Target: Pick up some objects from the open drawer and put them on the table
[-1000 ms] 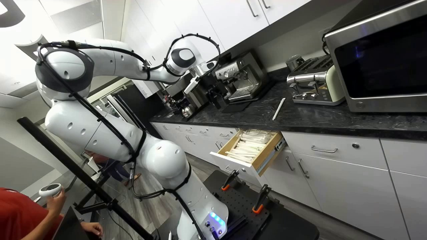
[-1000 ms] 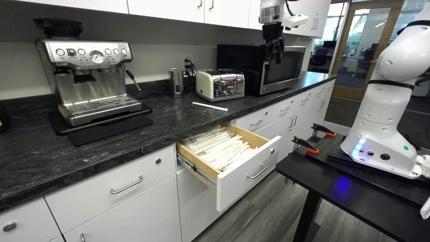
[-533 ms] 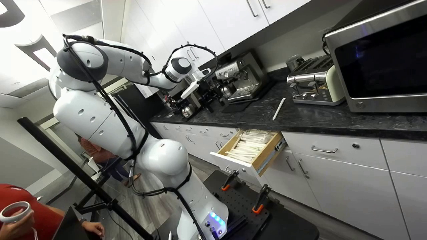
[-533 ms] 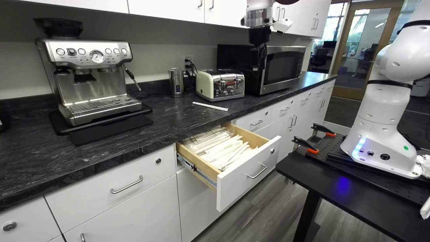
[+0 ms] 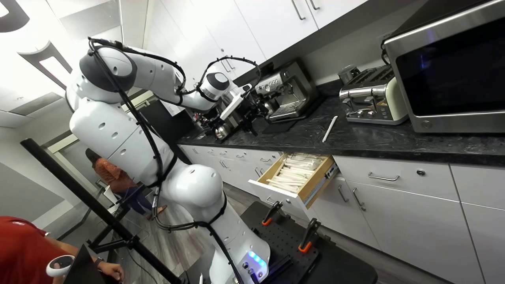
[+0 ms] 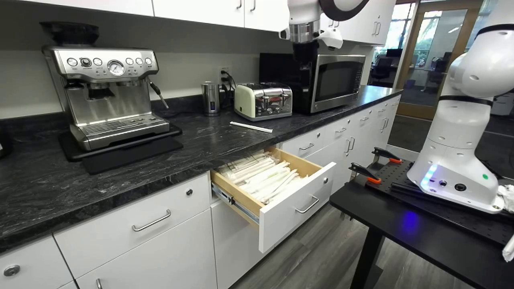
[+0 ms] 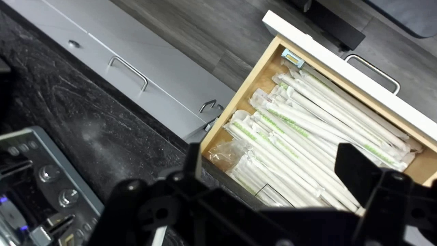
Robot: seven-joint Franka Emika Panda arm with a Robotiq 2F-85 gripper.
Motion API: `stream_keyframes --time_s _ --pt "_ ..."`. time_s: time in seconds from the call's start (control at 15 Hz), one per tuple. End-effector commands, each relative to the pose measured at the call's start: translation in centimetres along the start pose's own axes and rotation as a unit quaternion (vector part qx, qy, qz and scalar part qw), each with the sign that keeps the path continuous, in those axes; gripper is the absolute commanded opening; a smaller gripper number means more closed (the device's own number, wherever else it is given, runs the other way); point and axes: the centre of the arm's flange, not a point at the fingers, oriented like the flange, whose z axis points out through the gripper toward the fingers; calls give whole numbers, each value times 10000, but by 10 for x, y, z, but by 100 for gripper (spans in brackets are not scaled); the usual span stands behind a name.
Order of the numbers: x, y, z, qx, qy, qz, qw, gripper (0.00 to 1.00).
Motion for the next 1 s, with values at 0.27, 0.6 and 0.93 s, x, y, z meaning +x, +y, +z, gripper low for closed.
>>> stream_keyframes --time_s 0.27,0.6,0.93 --pt "63 -5 68 -138 656 -2061 9762 100" --pt "49 -10 68 -70 542 -1686 9842 100" --pt "61 -27 107 184 562 -3055 9503 100"
